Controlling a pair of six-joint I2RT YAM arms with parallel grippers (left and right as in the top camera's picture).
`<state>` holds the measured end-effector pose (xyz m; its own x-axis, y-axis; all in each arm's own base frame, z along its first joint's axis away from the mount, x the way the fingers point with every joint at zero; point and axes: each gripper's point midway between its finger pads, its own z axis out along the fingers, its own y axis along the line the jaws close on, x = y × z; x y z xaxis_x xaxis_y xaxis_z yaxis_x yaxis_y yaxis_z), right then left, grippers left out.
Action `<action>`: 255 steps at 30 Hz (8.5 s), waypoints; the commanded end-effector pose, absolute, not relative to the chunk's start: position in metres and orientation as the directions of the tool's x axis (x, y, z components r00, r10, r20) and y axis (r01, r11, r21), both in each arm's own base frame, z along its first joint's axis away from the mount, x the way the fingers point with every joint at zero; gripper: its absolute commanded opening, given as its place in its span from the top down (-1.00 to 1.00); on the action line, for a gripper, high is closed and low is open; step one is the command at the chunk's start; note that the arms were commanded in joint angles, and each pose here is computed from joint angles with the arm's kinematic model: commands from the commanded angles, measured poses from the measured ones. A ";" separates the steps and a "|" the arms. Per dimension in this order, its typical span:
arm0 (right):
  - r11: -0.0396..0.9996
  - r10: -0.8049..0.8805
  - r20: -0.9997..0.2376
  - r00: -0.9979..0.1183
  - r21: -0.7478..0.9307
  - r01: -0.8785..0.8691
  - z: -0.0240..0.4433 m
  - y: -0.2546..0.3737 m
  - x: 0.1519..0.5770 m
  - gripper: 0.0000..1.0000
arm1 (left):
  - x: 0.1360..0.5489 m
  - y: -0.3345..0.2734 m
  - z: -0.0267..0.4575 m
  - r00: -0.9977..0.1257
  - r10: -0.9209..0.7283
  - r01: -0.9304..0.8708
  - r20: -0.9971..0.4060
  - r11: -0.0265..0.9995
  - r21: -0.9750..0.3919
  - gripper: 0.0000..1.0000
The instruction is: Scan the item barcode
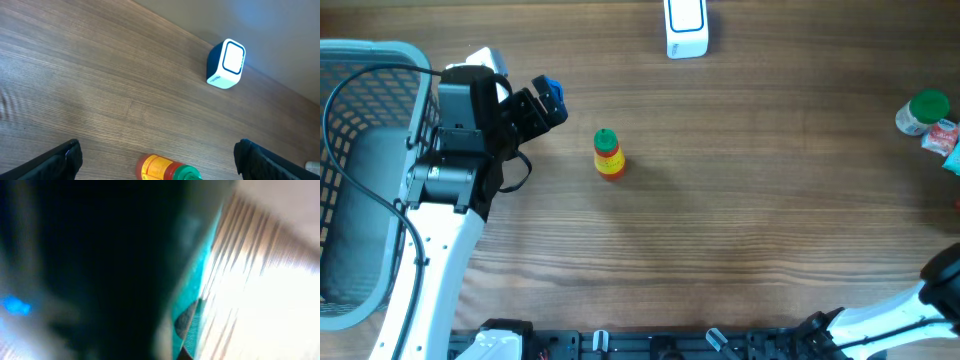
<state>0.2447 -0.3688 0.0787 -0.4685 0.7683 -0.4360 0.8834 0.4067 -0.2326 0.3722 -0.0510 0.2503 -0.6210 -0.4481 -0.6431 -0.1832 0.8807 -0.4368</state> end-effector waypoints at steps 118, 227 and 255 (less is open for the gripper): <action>0.770 0.558 -0.554 -0.618 0.066 0.635 0.132 0.053 0.389 0.31 | 0.374 -0.047 0.251 -0.617 -0.436 -0.182 -0.655 0.889 -0.420 -1.00; 0.996 0.087 -0.294 -0.952 -0.001 0.092 0.094 0.089 0.351 0.34 | 0.374 -0.047 0.251 -0.617 -0.436 -0.182 -0.655 0.889 -0.419 -1.00; 0.749 0.552 -0.121 -0.825 0.507 0.427 0.188 0.144 0.347 -0.99 | 0.374 -0.047 0.251 -0.617 -0.436 -0.182 -0.655 0.889 -0.419 -1.00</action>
<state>0.3388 0.1513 0.1406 -0.8317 0.5550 -0.0148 0.4989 0.7588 0.4186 0.3722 -0.0510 0.2503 -0.6208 -0.4481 -0.6433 -0.1831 0.8807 -0.4369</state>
